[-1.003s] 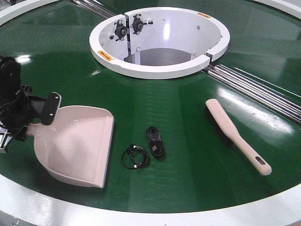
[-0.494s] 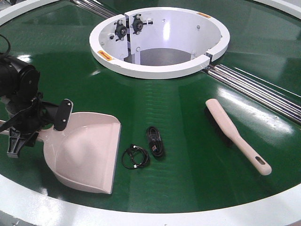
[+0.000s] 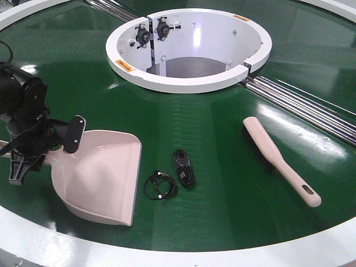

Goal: Clean and inspect green conveyor with broom and dustpan

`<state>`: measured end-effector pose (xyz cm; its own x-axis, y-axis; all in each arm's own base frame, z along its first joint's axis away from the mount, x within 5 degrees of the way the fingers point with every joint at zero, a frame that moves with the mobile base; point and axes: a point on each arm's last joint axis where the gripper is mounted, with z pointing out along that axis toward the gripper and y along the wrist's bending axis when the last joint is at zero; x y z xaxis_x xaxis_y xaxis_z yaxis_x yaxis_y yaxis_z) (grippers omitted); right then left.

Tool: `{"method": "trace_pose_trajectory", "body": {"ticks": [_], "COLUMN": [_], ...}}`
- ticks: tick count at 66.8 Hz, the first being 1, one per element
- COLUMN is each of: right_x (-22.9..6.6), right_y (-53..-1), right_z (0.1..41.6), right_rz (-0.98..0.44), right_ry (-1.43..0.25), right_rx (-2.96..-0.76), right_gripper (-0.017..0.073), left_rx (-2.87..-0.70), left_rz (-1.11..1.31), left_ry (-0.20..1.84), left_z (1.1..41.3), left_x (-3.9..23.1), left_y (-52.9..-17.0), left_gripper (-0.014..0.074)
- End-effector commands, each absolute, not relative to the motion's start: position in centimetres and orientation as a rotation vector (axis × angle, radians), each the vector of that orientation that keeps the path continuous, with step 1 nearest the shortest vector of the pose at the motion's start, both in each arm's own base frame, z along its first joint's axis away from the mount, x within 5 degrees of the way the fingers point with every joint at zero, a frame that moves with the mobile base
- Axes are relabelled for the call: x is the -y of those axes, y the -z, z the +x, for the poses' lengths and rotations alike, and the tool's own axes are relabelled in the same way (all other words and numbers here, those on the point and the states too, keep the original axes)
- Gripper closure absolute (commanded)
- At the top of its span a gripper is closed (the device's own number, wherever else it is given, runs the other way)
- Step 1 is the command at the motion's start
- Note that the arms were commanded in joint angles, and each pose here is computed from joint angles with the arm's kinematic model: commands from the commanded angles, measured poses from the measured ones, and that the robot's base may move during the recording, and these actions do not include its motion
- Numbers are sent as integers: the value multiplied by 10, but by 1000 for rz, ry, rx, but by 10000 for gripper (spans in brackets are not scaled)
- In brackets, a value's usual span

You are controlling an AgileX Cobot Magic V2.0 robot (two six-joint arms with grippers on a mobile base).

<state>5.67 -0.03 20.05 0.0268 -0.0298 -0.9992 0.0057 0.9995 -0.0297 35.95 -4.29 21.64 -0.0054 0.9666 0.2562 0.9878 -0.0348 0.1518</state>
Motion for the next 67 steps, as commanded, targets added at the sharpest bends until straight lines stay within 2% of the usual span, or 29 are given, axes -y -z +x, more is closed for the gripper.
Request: {"method": "trace_pose_trajectory", "body": {"ticks": [1, 67], "right_x": [0, 0], "right_y": [-206, -206], "right_z": [56, 56], "right_rz": [-21, -21], "right_ry": [38, 38], "right_rx": [-1467, -1468], "right_gripper": [568, 568], "left_rx": [2189, 2189], "left_rz": [-2191, -2191], "left_ry": [568, 567], "left_z": [362, 362], "left_x": [44, 44], "left_y": [-241, -241], "left_gripper": [600, 600]}}
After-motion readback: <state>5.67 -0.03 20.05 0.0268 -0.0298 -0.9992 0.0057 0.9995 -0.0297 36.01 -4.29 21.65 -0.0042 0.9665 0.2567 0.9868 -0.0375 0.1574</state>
